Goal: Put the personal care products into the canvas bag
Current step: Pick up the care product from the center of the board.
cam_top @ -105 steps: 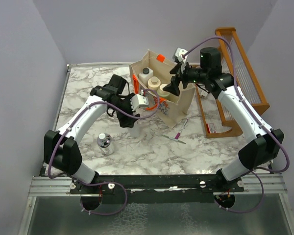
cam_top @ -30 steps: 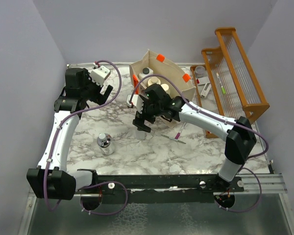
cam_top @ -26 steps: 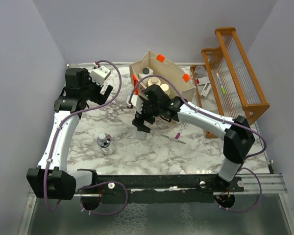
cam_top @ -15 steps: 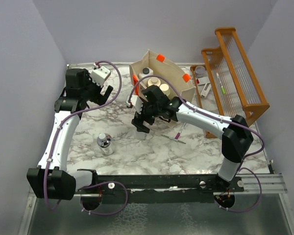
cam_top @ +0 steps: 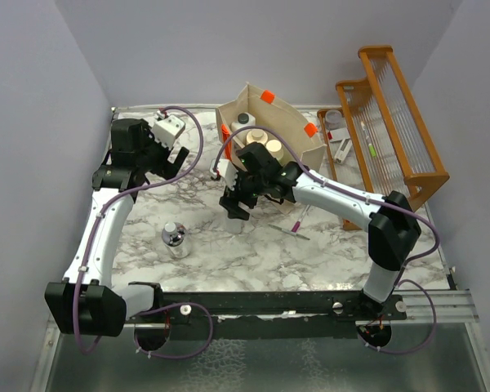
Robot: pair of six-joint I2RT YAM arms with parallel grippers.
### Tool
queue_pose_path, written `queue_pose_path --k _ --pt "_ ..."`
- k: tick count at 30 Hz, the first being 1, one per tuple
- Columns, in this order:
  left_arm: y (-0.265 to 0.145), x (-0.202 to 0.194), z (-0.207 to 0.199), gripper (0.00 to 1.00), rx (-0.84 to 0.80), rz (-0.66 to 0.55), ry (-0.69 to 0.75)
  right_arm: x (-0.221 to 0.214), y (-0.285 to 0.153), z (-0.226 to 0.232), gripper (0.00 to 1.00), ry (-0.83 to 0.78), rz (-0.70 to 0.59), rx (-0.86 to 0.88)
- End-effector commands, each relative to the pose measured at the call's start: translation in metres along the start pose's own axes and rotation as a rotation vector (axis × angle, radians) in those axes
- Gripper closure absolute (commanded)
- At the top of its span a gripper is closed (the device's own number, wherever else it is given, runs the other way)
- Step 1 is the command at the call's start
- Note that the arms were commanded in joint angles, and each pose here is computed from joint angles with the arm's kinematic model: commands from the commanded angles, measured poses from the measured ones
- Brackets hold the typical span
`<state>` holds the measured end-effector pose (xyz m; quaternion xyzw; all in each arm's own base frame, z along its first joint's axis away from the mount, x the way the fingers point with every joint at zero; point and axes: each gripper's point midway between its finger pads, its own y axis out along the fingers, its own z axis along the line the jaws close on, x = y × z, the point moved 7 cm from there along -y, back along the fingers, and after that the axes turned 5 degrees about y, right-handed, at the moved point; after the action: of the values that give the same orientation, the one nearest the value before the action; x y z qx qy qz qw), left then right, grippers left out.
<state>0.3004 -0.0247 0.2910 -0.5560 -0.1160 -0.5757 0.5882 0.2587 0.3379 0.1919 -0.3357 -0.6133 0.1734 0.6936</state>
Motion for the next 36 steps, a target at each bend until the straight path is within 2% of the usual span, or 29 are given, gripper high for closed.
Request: queue_pose_path --k 1,12,16,24,31,36 --pt "-0.005 0.007 0.004 0.01 0.029 -0.042 -0.002 0.016 -0.008 0.005 0.45 -0.039 -0.066 0.031" --pt "0.008 0.019 0.012 0.01 0.025 -0.065 -0.030 0.071 -0.076 0.015 0.84 -0.170 -0.220 0.029" --pt "0.012 0.027 0.017 0.01 0.035 -0.094 -0.046 0.088 -0.108 0.017 0.94 -0.191 -0.270 0.004" --pt "0.016 0.045 0.021 0.01 0.031 -0.189 -0.072 0.128 -0.182 0.016 0.98 -0.219 -0.398 -0.090" --pt "0.019 0.051 0.016 0.02 -0.020 -0.215 -0.115 0.154 -0.240 -0.001 0.99 -0.208 -0.483 -0.272" --pt "0.013 0.063 -0.004 0.02 -0.124 -0.317 -0.039 0.158 -0.268 -0.028 0.99 -0.174 -0.520 -0.404"
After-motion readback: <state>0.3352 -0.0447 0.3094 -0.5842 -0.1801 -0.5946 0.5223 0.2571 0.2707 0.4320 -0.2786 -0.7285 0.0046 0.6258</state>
